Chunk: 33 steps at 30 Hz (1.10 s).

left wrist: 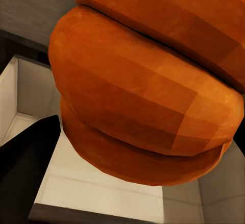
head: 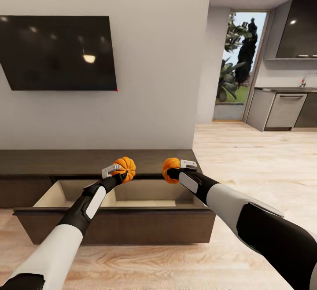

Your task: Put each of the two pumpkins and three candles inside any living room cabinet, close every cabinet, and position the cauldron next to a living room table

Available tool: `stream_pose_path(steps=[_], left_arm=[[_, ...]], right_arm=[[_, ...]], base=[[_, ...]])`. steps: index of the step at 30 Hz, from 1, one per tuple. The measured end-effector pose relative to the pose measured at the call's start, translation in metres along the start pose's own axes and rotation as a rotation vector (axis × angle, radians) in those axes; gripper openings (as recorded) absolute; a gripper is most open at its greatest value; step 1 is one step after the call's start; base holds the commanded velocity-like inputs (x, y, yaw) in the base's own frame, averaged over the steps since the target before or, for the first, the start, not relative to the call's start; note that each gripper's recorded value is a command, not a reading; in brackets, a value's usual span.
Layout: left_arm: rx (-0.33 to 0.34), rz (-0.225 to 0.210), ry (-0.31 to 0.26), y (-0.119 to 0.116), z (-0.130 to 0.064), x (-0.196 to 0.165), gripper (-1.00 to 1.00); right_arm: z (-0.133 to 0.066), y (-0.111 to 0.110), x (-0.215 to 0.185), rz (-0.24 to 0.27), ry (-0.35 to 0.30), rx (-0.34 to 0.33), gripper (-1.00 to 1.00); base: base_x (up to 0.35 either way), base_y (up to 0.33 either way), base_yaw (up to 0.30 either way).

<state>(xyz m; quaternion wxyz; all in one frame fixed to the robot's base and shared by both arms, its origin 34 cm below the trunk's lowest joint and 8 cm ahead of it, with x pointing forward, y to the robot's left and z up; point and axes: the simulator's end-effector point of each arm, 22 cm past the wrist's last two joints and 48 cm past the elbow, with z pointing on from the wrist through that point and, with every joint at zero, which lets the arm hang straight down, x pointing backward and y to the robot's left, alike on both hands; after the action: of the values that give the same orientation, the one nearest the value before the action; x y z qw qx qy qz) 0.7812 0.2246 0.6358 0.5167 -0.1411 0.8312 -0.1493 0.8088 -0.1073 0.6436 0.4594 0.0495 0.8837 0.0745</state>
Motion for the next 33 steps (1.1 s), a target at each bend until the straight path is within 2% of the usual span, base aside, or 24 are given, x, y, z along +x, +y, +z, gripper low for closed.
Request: stream_pose_path(steps=[29, 33], left_arm=[[0.001, 0.001, 0.004, 0.026, 0.012, 0.063, -1.0], [-0.005, 0.0, 0.02, 0.03, 0.018, 0.072, -1.0]], right_arm=[[0.023, -0.01, 0.059, -0.001, -0.013, -0.005, -1.0], [0.03, -0.013, 0.068, 0.001, 0.003, -0.001, -1.0]], base=[[0.0, 0.0, 0.0], [0.0, 0.0, 0.0]])
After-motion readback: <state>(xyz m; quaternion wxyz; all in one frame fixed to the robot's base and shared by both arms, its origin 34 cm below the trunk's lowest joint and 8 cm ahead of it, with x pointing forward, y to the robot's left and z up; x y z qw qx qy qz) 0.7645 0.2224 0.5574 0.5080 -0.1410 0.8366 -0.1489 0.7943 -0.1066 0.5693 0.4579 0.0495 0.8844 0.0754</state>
